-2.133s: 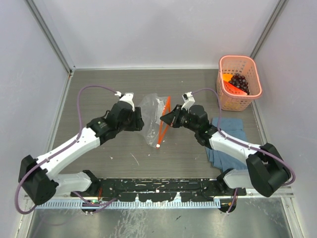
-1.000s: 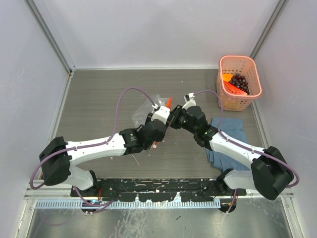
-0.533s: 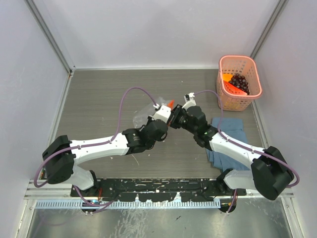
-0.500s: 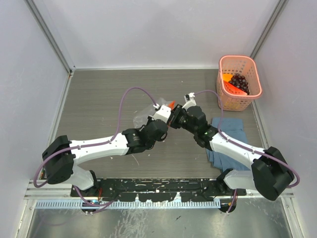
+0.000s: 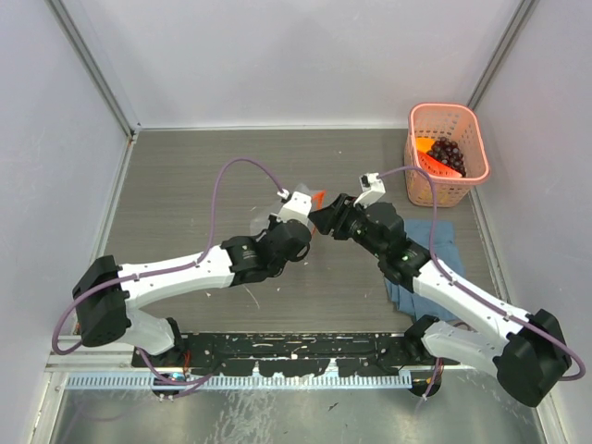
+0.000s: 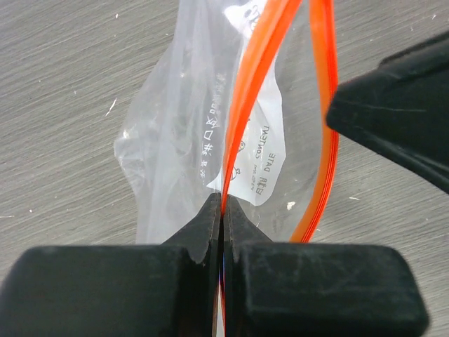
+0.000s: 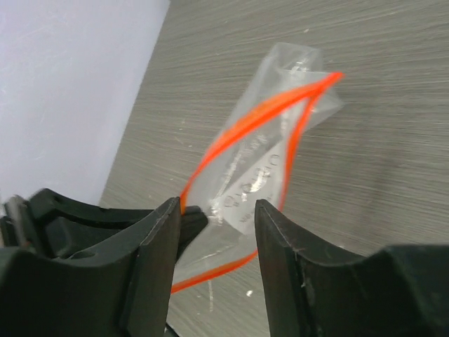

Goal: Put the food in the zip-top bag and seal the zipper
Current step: Open the zipper of the food storage bag.

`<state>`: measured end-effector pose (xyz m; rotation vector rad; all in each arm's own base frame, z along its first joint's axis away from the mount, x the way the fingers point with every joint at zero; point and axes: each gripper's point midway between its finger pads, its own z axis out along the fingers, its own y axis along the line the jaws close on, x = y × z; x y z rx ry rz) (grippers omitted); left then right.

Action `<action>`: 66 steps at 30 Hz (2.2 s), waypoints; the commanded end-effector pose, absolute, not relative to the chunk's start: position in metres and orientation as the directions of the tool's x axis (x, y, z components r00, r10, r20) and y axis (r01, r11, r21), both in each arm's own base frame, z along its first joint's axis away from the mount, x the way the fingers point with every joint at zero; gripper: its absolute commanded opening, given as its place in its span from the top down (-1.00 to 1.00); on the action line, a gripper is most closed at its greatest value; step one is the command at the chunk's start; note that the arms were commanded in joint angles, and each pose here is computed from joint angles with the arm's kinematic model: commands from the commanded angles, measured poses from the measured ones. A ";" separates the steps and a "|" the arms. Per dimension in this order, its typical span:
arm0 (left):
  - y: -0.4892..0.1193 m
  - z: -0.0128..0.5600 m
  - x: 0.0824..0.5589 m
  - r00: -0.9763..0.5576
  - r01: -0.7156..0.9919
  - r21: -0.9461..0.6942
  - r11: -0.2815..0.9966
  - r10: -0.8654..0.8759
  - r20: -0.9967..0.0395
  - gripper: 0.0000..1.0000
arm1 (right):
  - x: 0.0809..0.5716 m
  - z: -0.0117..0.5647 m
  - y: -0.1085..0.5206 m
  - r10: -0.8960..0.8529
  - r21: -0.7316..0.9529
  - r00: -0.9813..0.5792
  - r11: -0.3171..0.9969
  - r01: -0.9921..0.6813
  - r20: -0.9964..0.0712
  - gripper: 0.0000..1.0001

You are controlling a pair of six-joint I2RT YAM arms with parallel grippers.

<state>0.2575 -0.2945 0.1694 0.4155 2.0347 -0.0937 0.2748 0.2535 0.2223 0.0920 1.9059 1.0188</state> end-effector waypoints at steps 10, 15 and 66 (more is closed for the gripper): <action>-0.307 0.226 0.257 -0.393 0.330 -0.051 0.943 0.088 -0.915 1.00 | 0.284 0.201 0.265 0.412 0.669 -0.582 0.663 -0.336 -0.701 -0.40; -0.309 0.226 0.255 -0.395 0.346 -0.059 0.936 0.088 -0.914 1.00 | 0.292 0.197 0.275 0.451 0.712 -0.597 0.626 -0.318 -0.663 -0.51; -0.219 0.249 0.276 -0.401 0.146 0.101 0.984 0.153 -0.903 1.00 | 0.310 0.204 0.298 0.209 0.536 -0.587 0.706 -0.462 -0.782 -0.53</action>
